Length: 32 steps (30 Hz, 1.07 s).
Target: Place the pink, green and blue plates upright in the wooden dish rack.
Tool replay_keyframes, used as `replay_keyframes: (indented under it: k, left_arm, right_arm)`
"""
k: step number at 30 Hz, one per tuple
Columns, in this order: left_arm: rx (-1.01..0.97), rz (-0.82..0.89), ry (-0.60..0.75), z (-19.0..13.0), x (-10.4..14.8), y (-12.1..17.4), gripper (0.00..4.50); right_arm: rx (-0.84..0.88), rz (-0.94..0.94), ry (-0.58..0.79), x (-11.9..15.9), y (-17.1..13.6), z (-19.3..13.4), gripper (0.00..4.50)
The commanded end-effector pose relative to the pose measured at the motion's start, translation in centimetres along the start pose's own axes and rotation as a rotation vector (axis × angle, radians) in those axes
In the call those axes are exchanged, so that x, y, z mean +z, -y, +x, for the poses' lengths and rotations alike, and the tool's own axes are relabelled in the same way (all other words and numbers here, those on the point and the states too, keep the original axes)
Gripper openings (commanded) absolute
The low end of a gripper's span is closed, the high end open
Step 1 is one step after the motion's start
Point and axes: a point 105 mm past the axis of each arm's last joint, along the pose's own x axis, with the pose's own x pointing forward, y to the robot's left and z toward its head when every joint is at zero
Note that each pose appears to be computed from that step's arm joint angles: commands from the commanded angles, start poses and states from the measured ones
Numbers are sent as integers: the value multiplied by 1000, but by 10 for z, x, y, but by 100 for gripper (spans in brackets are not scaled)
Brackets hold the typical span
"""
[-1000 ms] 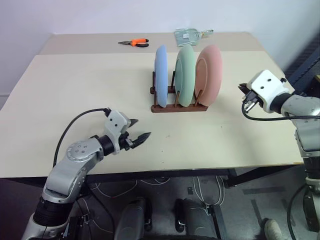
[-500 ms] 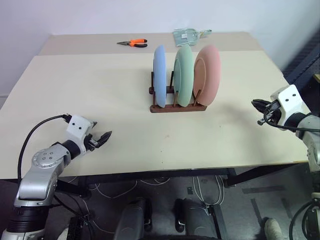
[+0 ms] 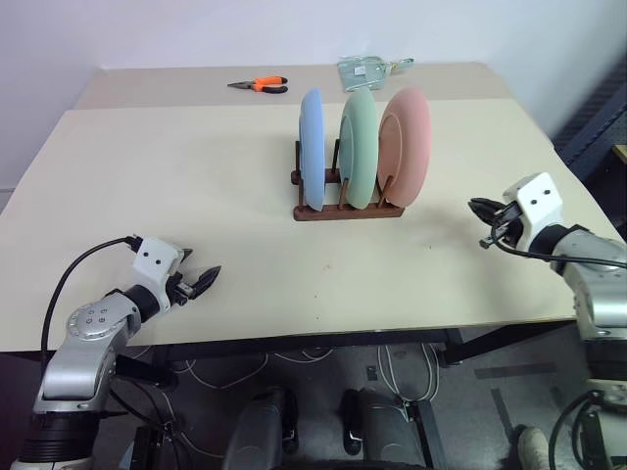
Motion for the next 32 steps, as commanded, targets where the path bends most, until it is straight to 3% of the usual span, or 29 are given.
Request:
replay_keyframes:
  k: [1,16,32]
  left_arm:
    - [9,6,84,-5,32,-1,354]
    - [30,6,95,-2,44,5,354]
    - [-24,-9,77,-2,42,16,354]
  right_arm:
    - [-21,-21,62,19,8,0,9]
    - [-37,-52,60,19,16,12,9]
    - [-11,-64,29,13,7,1,9]
